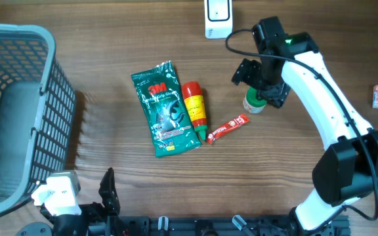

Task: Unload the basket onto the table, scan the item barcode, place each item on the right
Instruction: 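Reach right gripper down onto green-lid jar and grasp it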

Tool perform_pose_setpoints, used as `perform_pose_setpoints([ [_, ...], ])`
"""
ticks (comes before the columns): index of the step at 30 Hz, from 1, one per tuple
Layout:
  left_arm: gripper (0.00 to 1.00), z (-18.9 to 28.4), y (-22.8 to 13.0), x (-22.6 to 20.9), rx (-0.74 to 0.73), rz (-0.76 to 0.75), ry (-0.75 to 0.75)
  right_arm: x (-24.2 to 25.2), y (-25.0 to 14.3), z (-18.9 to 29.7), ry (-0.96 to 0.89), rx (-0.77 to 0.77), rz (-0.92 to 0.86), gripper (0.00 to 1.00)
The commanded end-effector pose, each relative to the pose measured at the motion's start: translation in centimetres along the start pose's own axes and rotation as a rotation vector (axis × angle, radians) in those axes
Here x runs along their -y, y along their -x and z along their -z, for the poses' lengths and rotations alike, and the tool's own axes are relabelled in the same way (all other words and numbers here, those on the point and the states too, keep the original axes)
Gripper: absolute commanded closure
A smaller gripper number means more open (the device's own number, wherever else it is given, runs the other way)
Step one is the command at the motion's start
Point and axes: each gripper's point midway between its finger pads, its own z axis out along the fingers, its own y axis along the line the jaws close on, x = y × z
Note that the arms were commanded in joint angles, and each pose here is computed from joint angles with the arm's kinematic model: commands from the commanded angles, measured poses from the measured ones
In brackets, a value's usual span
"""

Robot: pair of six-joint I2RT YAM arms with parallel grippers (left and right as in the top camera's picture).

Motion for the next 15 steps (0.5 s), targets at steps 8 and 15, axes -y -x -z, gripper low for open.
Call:
perform_pose_setpoints([
  [8,0.0,0.1,0.1,0.2,0.01,0.014,-0.008,1.7,2.1,-4.5,-0.072,0.018,-0.768,0.0],
  [15,0.0,0.1,0.1,0.2,0.01,0.014,-0.008,3.1,2.4,-8.9,-0.173,-0.029,-0.764,0.05],
])
